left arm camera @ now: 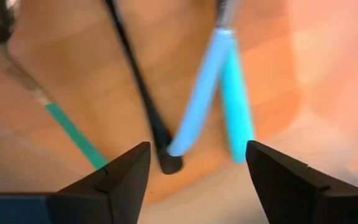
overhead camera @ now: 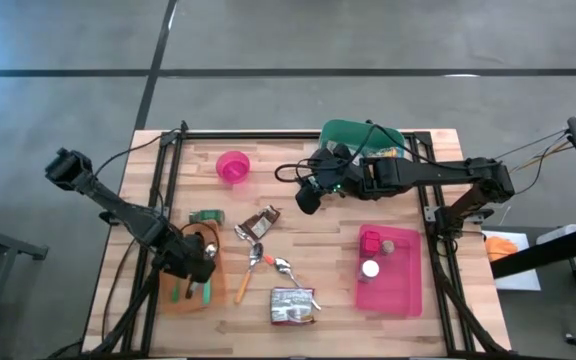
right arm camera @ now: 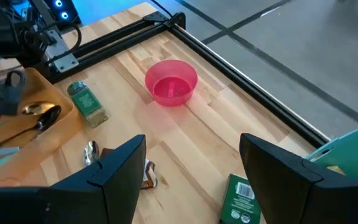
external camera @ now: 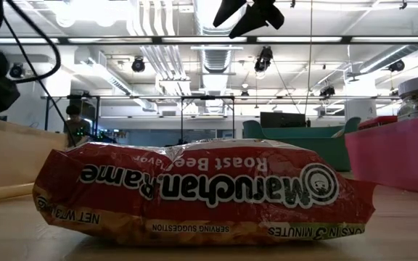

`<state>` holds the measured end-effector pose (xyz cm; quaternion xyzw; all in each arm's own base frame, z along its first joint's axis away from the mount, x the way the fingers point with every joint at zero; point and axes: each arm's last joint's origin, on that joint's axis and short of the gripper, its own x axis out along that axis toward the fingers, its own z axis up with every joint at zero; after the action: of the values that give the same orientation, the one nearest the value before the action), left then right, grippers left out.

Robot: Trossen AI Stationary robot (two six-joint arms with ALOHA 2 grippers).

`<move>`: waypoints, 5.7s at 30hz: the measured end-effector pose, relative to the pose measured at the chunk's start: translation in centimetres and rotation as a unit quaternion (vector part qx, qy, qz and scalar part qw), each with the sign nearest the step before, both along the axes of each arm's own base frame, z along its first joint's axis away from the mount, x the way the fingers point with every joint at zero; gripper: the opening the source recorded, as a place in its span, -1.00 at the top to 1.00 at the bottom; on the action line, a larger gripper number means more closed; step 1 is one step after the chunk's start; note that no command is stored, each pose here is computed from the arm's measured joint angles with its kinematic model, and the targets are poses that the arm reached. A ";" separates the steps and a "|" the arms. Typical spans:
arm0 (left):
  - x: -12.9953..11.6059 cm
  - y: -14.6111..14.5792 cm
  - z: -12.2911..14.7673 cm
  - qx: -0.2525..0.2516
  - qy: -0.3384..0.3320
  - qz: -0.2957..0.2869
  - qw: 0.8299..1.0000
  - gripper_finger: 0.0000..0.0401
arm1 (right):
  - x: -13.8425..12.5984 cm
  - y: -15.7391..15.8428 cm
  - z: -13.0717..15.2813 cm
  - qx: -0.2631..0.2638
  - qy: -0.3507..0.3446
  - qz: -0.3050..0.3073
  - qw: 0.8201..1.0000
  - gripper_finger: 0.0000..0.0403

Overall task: Pick & Place Food Item
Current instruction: Put the green seasoning can into the pink bin

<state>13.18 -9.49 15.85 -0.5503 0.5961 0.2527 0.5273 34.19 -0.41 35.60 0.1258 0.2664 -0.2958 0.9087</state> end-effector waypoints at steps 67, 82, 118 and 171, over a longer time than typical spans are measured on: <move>2.1 8.9 8.1 0.173 -0.361 -0.118 0.909 -0.38 | 3.9 12.1 -13.5 0.427 0.234 0.053 0.872 -0.27; 2.4 8.8 8.4 0.159 -0.384 -0.121 0.902 -0.38 | 4.3 7.4 -11.6 0.330 0.153 -0.072 0.929 -0.27; 2.5 8.8 8.5 0.150 -0.385 -0.098 0.905 -0.38 | 2.3 -7.7 -15.8 0.236 0.225 -0.158 0.932 -0.90; 2.4 8.7 8.5 0.138 -0.388 -0.113 0.904 -0.38 | 6.3 -12.7 -20.1 0.211 0.259 -0.201 0.921 -0.90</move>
<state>15.63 -0.74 24.33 -0.4553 0.3614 0.0379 0.8128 40.52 -13.16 15.53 0.2841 0.5178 -0.4314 0.6819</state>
